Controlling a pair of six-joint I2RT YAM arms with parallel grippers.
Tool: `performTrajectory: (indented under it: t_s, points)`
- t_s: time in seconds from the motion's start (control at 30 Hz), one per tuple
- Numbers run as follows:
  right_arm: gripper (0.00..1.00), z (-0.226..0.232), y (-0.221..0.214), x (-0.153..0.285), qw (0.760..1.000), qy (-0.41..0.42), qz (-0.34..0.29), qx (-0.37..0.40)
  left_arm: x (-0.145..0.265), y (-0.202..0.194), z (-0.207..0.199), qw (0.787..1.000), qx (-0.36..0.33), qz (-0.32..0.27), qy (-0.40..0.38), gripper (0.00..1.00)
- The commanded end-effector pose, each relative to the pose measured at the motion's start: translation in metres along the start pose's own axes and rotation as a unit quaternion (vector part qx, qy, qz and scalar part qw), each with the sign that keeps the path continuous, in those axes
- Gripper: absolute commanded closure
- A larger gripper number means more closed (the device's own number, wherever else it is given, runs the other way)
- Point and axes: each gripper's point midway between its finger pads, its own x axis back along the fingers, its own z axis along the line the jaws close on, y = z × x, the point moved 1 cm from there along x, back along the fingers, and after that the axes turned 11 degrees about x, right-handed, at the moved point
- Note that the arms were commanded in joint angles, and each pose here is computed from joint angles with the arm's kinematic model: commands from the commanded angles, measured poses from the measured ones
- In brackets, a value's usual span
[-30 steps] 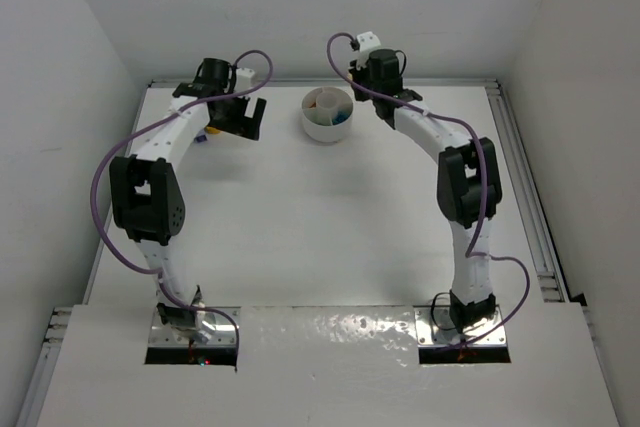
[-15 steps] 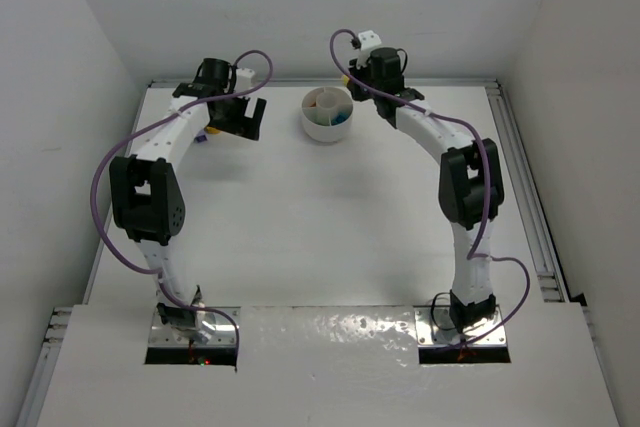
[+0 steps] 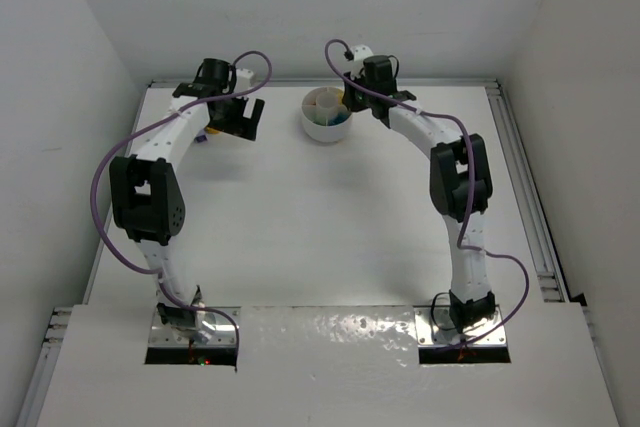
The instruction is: Sort the legos into containers by color
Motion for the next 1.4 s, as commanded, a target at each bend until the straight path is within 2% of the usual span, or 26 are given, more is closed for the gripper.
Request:
performTrajectory:
  t_s: [0.0,0.1,0.13,0.23,0.8,0.9,1.1,1.2,1.23,1.37]
  points:
    - [0.98,-0.003,0.028,0.002,1.0,-0.002,-0.031,-0.003,0.005,0.012,0.009,1.0,0.007,-0.02,0.014,0.0]
    - [0.84,-0.003,0.029,0.002,0.999,-0.003,-0.032,-0.003,0.007,0.013,0.011,1.0,0.006,-0.022,0.021,0.0]
    - [0.74,-0.003,0.031,0.003,0.999,-0.003,-0.034,-0.003,0.006,0.013,0.011,1.0,0.007,-0.022,0.021,0.0]
    - [0.63,-0.006,0.038,0.007,0.999,-0.008,-0.041,0.0,0.008,0.014,0.011,1.0,0.006,-0.023,0.021,0.0]
    - [0.61,-0.015,0.069,0.029,0.997,-0.029,-0.076,0.014,0.014,0.021,0.034,0.997,0.036,-0.041,0.051,0.0]
    - [0.61,-0.014,0.072,0.033,0.997,-0.028,-0.078,0.011,0.013,0.022,0.046,0.996,0.055,-0.044,0.062,0.0]
    - [0.61,-0.012,0.063,0.035,0.998,-0.025,-0.062,0.009,0.017,0.022,0.096,0.986,0.111,-0.047,0.118,0.0]
    - [0.61,-0.011,0.063,0.04,0.998,-0.023,-0.062,0.008,0.023,0.025,0.117,0.98,0.117,-0.052,0.152,0.08]
    - [0.6,-0.011,0.065,0.042,0.998,-0.022,-0.066,0.008,0.026,0.028,0.124,0.978,0.113,-0.057,0.165,0.16]
    - [0.6,-0.008,0.07,0.05,0.997,-0.018,-0.074,0.005,0.019,0.023,0.146,0.974,0.099,-0.047,0.2,0.31]
